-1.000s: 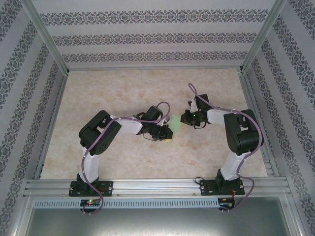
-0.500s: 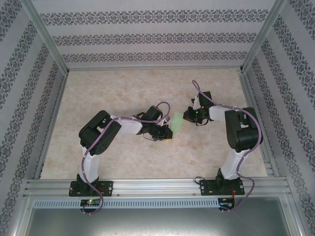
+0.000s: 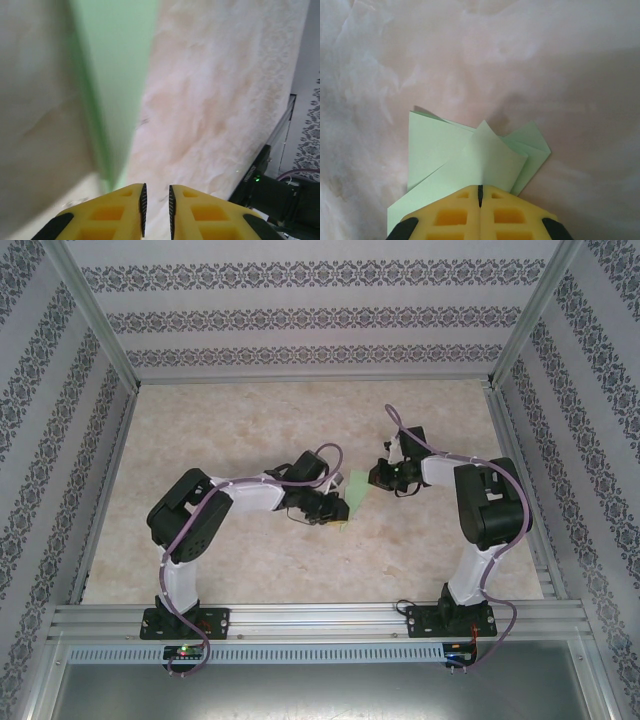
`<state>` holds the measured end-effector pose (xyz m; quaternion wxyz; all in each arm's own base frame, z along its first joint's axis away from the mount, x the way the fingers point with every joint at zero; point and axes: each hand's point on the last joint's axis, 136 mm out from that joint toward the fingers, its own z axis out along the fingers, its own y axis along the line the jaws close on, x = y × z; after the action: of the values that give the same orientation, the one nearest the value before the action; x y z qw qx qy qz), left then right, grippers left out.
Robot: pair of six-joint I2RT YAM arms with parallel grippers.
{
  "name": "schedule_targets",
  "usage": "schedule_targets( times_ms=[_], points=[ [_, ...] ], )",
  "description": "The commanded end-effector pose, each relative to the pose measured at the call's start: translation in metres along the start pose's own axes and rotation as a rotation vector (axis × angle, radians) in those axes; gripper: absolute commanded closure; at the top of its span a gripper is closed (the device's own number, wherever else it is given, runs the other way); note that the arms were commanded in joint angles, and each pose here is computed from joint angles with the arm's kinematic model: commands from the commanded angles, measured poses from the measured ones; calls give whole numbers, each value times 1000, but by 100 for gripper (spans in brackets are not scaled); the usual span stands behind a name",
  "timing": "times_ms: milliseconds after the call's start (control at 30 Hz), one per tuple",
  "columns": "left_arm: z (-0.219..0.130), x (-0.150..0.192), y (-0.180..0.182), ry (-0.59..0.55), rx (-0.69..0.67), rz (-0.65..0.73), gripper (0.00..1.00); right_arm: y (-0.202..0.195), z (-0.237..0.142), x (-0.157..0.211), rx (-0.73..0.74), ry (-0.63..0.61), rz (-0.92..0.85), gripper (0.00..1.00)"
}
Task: Fold a paper plane with a square sheet of paper (fold left side to right side)
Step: Fold the wing for the fifth time at the center of the table.
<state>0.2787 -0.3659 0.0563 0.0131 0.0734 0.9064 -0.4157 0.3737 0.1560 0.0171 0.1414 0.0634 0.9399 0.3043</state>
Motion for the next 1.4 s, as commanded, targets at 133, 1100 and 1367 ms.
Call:
schedule_targets(
  times_ms=[133, 1100, 1367],
  points=[
    [4, -32, -3, -2, -48, 42, 82, -3, 5, 23, 19, 62, 19, 100],
    [35, 3, 90, 80, -253, -118, 88, -12, -3, -8, 41, 31, 28, 100],
    [36, 11, 97, 93, -261, -130, 88, -22, 0, -18, 58, 34, 42, 100]
  ],
)
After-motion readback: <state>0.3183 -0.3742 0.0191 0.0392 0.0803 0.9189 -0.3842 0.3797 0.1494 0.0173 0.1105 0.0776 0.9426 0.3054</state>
